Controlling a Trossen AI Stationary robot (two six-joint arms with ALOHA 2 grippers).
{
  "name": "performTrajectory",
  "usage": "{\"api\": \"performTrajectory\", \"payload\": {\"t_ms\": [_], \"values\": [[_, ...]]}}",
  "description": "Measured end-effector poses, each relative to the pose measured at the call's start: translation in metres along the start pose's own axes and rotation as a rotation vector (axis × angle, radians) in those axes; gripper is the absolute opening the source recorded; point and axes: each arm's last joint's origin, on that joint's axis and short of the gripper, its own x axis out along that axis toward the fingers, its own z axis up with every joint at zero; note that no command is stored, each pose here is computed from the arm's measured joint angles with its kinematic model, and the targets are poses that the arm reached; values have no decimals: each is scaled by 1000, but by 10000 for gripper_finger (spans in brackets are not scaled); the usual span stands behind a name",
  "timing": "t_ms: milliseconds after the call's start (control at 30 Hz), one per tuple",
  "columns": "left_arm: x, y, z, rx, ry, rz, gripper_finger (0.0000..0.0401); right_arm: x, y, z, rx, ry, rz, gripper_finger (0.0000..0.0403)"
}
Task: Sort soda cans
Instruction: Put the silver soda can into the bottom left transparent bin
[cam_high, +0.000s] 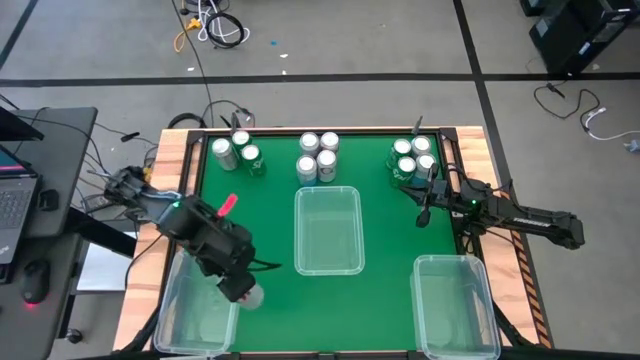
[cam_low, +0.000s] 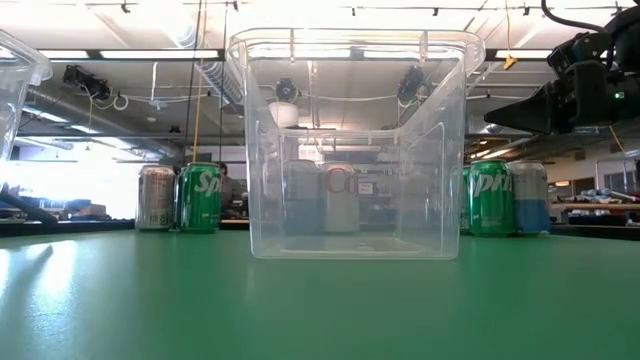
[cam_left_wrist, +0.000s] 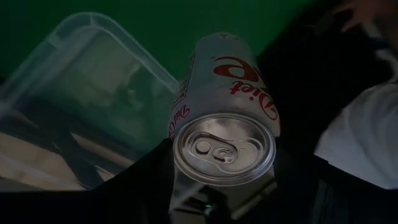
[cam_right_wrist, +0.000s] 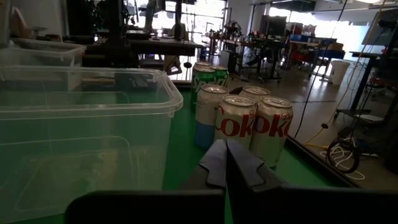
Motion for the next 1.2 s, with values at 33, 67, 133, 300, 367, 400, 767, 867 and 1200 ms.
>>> {"api": "performTrajectory", "payload": {"t_ms": [33, 67, 133, 300, 367, 400, 767, 867, 1200], "values": [[-4, -1, -2, -13, -5, -16, 229, 0, 0, 0, 0, 0, 0, 0], [-7, -2, -4, -20, -10, -32, 229, 0, 0, 0, 0, 0, 1, 0], [-13, -3, -5, -34, -12, -54, 229, 0, 0, 0, 0, 0, 0, 0], [-20, -4, -7, -56, -9, -83, 229, 0, 0, 0, 0, 0, 0, 0], [-20, -3, -7, -58, -4, -80, 229, 0, 0, 0, 0, 0, 0, 0], [-20, -3, -6, -55, -5, -80, 229, 0, 0, 0, 0, 0, 0, 0], [-32, 7, 39, 104, -145, -83, 229, 0, 0, 0, 0, 0, 1, 0], [-38, 14, 56, 180, -186, -76, 229, 0, 0, 0, 0, 0, 0, 0], [-73, 45, 62, 316, -359, -78, 229, 0, 0, 0, 0, 0, 0, 0]]}}
